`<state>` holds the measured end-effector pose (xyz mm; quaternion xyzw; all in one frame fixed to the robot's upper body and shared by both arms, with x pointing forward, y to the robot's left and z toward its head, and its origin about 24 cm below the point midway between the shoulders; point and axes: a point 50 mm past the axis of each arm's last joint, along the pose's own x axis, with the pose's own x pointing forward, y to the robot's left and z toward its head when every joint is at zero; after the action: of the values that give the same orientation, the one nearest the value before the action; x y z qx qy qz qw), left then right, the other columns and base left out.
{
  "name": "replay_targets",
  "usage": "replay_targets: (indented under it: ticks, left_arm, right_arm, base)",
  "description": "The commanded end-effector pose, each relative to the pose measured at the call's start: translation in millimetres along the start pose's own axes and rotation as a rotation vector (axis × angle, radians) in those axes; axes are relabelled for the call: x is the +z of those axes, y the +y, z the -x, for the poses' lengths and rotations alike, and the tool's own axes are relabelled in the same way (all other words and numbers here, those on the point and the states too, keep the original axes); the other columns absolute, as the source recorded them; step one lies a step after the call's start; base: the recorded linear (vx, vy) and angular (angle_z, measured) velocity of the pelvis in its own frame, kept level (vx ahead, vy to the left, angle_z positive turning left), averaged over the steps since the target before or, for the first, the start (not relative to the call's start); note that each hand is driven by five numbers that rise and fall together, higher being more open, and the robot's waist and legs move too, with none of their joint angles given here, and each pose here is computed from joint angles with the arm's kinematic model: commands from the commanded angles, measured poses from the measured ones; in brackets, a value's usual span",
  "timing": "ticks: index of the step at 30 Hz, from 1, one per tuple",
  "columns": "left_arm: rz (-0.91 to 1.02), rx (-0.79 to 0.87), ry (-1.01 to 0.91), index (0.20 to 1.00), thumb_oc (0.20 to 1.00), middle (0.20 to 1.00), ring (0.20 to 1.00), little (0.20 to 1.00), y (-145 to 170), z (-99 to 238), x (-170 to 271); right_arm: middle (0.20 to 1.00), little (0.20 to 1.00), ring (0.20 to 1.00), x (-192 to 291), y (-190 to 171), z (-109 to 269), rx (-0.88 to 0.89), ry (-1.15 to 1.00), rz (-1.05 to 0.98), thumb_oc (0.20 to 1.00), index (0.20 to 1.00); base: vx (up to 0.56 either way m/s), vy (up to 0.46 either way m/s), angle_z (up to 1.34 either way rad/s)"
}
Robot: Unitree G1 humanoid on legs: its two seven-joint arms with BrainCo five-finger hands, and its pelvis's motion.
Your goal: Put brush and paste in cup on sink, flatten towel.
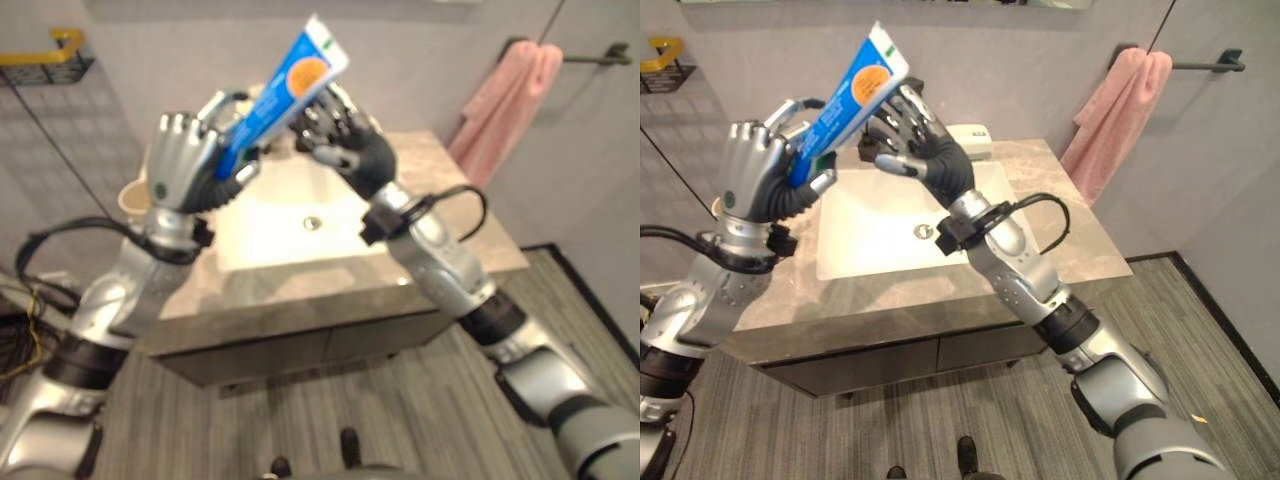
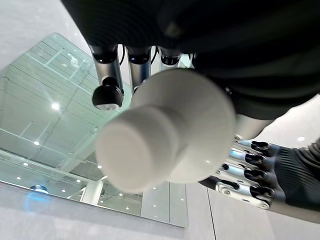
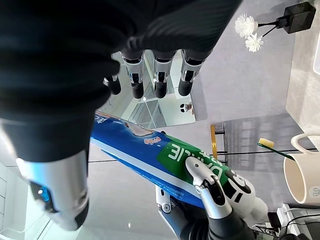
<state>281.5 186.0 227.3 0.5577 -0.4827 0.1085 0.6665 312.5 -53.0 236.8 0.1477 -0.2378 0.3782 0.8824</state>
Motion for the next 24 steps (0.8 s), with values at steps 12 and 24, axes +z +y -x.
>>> replay_targets:
  ticks: [12, 24]
  left_arm:
    - [-0.041, -0.005, -0.110, 0.200, 0.200, 0.200, 0.200, 0.200, 11.1, -25.6, -0.6]
    - [-0.025, -0.041, -0.152, 0.200, 0.200, 0.200, 0.200, 0.200, 5.2, -28.1, 6.8]
  right_arm:
    - [1.000, 1.000, 1.000, 23.4, 10.1, -35.6, 0.052, -0.084, 0.050, 1.000, 1.000]
    - [1.000, 1.000, 1.000, 20.7, 18.3, -44.3, 0.073, -0.075, 0.035, 1.000, 1.000]
  base:
    - [0.00, 0.000, 0.00]
    - [0.00, 0.000, 0.00]
